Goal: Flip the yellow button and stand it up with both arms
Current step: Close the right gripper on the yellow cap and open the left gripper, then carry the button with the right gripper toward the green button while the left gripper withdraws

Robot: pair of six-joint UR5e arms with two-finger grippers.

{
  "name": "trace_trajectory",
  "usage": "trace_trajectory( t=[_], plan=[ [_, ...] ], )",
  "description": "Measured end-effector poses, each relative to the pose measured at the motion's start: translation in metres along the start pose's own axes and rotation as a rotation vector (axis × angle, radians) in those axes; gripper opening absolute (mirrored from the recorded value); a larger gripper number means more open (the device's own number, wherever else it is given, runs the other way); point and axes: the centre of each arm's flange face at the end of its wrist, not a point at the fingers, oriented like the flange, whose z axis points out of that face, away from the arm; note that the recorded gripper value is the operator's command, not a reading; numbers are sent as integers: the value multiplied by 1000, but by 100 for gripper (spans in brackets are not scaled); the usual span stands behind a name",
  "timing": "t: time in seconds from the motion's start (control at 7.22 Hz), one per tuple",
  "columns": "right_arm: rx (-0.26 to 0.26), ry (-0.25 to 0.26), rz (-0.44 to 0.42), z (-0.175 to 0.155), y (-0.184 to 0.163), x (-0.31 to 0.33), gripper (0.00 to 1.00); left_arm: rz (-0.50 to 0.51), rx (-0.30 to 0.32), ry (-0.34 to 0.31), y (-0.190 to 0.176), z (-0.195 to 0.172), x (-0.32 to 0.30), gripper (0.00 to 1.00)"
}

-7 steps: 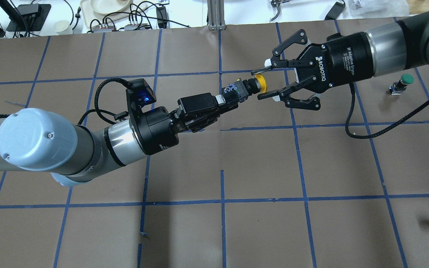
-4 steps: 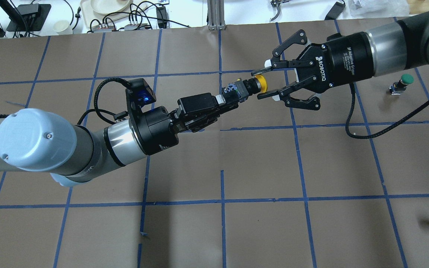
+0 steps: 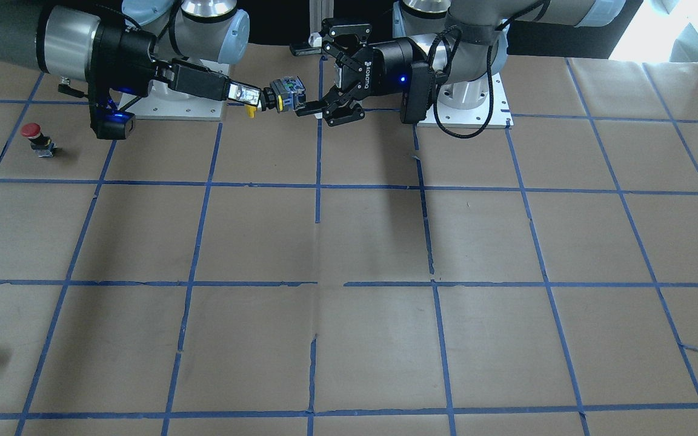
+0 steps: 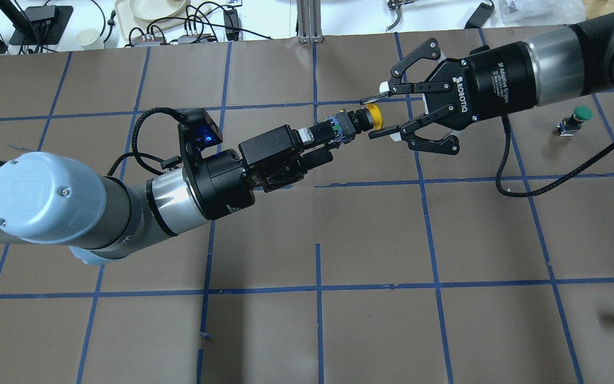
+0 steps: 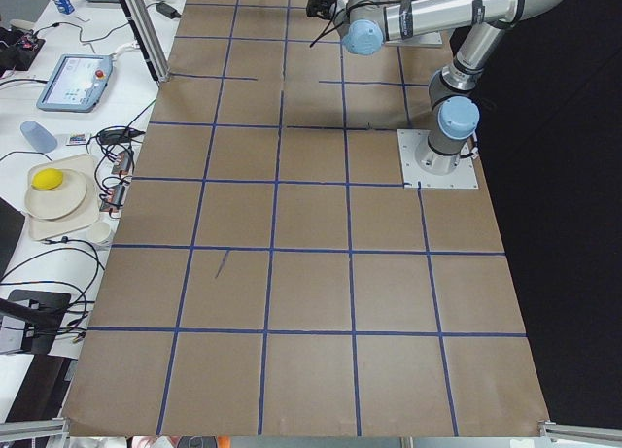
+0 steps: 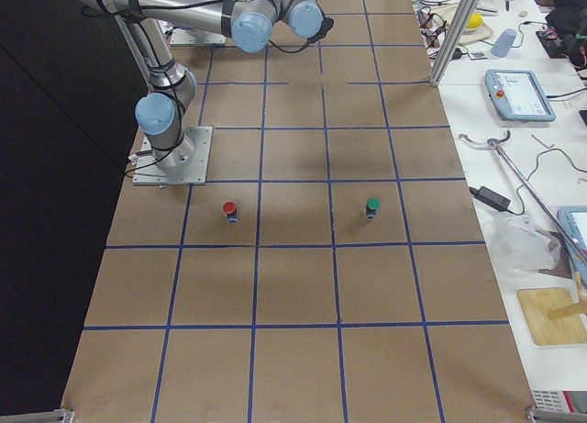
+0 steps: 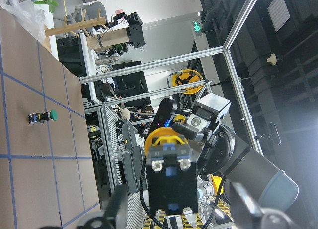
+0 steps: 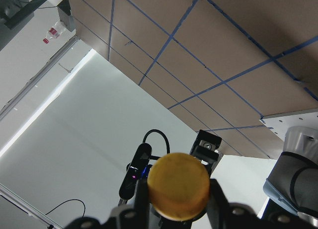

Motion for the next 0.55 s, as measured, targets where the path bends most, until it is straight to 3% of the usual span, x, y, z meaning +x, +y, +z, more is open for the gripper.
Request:
trace_trajectory(
  t=[0.14, 0.28, 0.55],
  plan=[
    [12, 11, -6, -3, -3, 0, 25, 5, 5, -1, -3, -2, 2, 100],
    [56, 69, -33, -13, -6, 0, 22, 15, 8, -1, -10, -6, 4, 100],
    [204, 295, -106, -41, -11, 7, 21, 18, -42, -13, -41, -32, 8, 100]
  ],
)
